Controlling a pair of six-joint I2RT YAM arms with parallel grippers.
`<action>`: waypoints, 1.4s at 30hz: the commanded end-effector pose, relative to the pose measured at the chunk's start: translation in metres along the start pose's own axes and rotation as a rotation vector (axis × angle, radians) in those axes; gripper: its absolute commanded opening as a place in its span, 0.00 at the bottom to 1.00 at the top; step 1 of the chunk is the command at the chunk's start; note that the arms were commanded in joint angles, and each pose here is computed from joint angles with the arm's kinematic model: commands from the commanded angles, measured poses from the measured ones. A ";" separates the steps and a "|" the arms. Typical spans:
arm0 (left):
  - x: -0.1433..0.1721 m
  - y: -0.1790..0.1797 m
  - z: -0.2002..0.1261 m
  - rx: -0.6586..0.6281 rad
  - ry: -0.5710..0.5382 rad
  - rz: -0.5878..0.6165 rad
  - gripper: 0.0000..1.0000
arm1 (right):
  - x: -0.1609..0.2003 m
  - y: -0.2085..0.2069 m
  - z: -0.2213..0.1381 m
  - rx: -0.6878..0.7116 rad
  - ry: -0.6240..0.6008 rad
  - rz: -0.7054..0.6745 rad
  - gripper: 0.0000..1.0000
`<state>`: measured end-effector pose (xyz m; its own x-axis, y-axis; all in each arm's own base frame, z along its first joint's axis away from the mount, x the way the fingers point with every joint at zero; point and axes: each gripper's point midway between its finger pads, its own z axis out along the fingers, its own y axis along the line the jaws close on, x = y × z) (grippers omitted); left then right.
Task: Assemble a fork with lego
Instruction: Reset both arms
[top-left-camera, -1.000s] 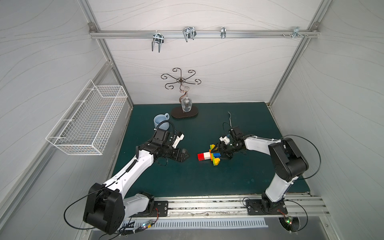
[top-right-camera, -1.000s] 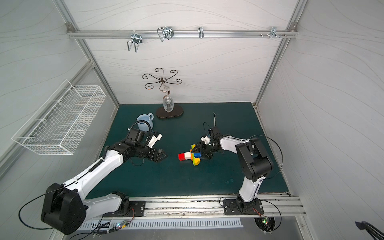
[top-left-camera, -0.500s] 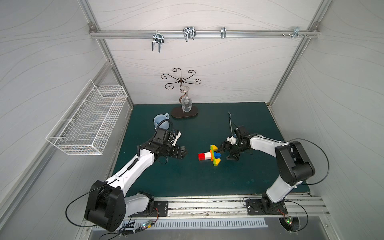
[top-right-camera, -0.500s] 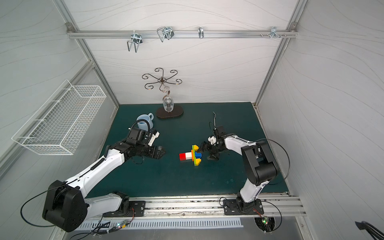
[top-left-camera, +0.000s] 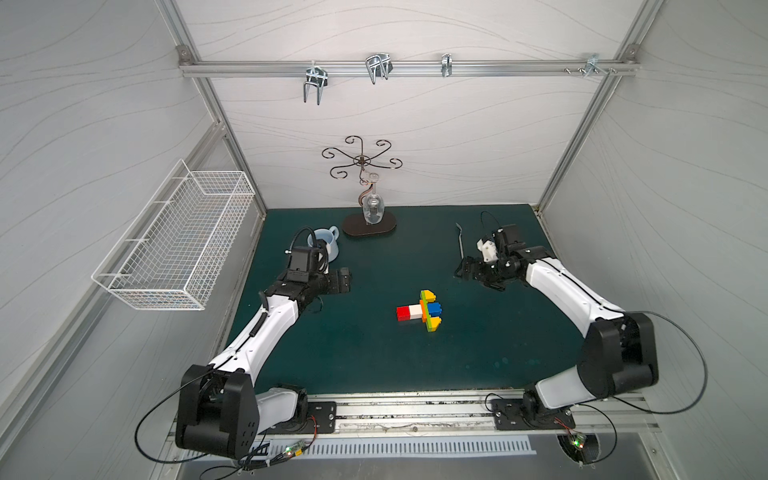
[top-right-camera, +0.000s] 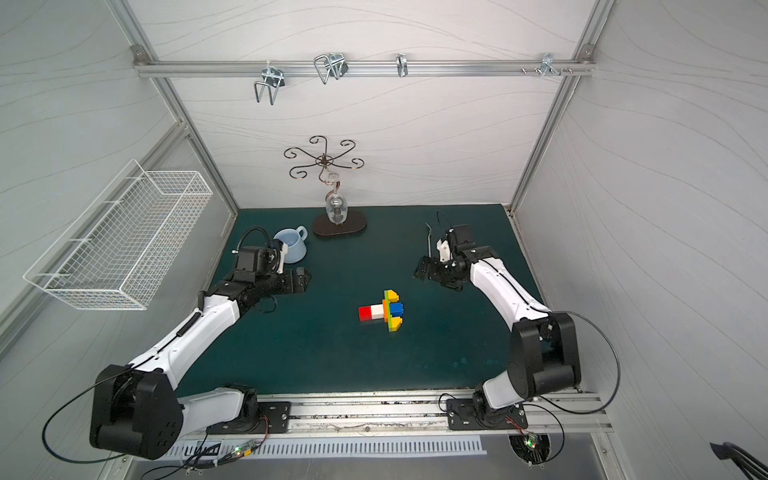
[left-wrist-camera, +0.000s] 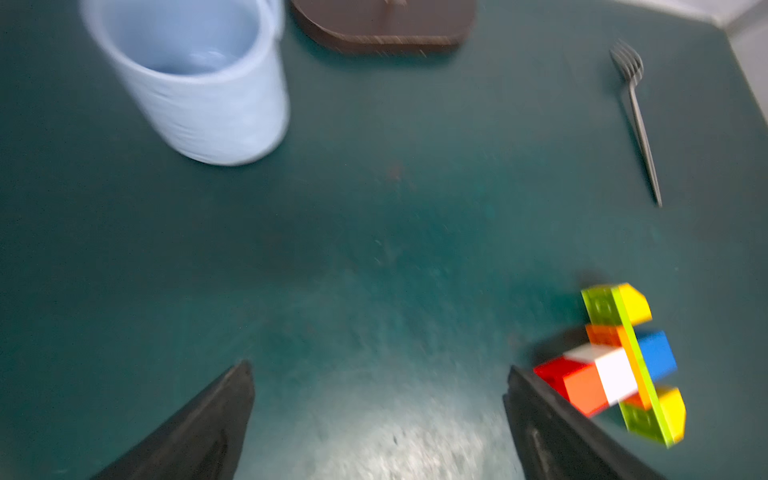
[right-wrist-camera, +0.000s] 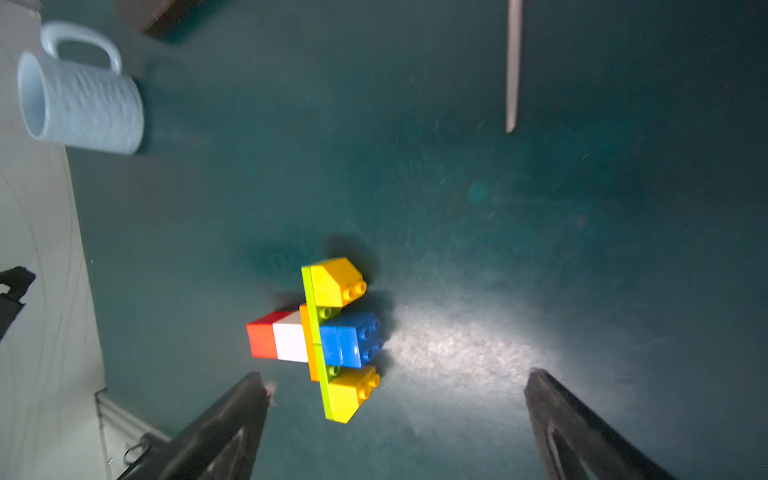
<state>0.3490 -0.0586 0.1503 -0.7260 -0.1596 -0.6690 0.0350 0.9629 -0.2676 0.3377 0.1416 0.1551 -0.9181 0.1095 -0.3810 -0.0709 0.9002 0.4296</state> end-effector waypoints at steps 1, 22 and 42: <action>-0.061 0.014 -0.015 -0.055 -0.218 -0.030 1.00 | -0.027 -0.019 -0.029 0.082 -0.122 -0.034 0.99; -0.014 0.120 0.041 -0.360 -0.366 -0.110 0.99 | -0.053 -0.114 -0.008 0.330 -0.602 -0.237 0.99; -0.010 0.112 0.053 -0.287 -0.478 0.030 0.99 | -0.044 -0.084 0.031 0.226 -0.644 -0.483 0.99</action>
<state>0.3823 0.0417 0.0645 -0.4304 -0.1739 -0.8857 -0.2240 0.9712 -0.0819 0.3931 0.0577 0.1064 -0.4420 -0.0859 -0.8929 -0.1769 0.9842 -0.0071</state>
